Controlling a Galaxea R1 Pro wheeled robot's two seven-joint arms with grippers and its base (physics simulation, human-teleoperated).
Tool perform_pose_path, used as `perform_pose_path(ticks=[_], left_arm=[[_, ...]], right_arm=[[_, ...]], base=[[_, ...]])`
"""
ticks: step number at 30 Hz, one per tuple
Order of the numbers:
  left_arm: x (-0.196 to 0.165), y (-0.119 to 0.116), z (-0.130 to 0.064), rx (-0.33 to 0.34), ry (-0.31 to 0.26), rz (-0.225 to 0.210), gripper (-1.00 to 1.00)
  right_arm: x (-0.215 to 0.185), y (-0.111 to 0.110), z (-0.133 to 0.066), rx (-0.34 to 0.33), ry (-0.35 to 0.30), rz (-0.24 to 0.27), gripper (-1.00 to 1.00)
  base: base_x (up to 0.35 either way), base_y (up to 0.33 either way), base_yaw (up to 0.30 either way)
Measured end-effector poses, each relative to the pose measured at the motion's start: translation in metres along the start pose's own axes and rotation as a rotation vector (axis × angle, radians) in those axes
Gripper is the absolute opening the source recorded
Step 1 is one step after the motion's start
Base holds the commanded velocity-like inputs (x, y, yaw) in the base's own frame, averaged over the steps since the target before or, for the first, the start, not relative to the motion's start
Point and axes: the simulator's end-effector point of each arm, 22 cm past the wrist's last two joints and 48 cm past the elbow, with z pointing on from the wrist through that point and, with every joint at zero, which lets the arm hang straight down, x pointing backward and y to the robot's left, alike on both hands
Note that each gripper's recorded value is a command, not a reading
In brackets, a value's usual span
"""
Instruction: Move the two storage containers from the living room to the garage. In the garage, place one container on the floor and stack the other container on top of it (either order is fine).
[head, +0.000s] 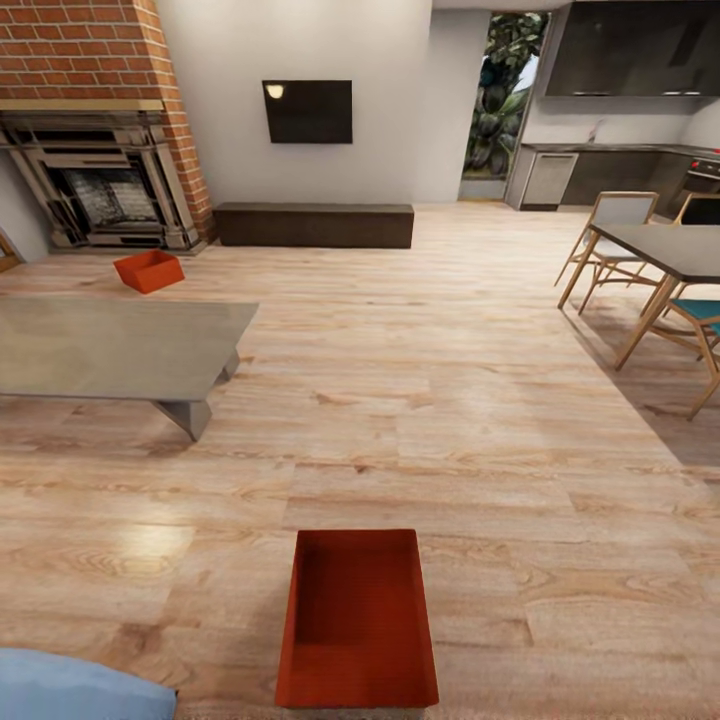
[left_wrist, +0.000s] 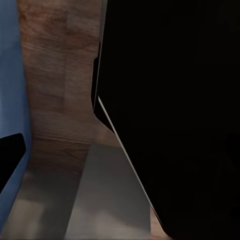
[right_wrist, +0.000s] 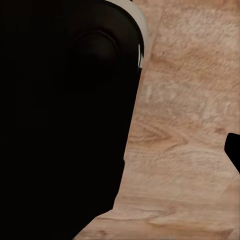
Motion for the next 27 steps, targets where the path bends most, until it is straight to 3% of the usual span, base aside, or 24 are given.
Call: perform_pose_path(ticks=[27], left_arm=[[0.017, 0.003, 0.000, -0.008, 0.043, 0.002, 1.00]], right_arm=[[0.017, 0.002, 0.000, -0.007, 0.044, -0.003, 1.00]], base=[[0.000, 0.000, 0.000]])
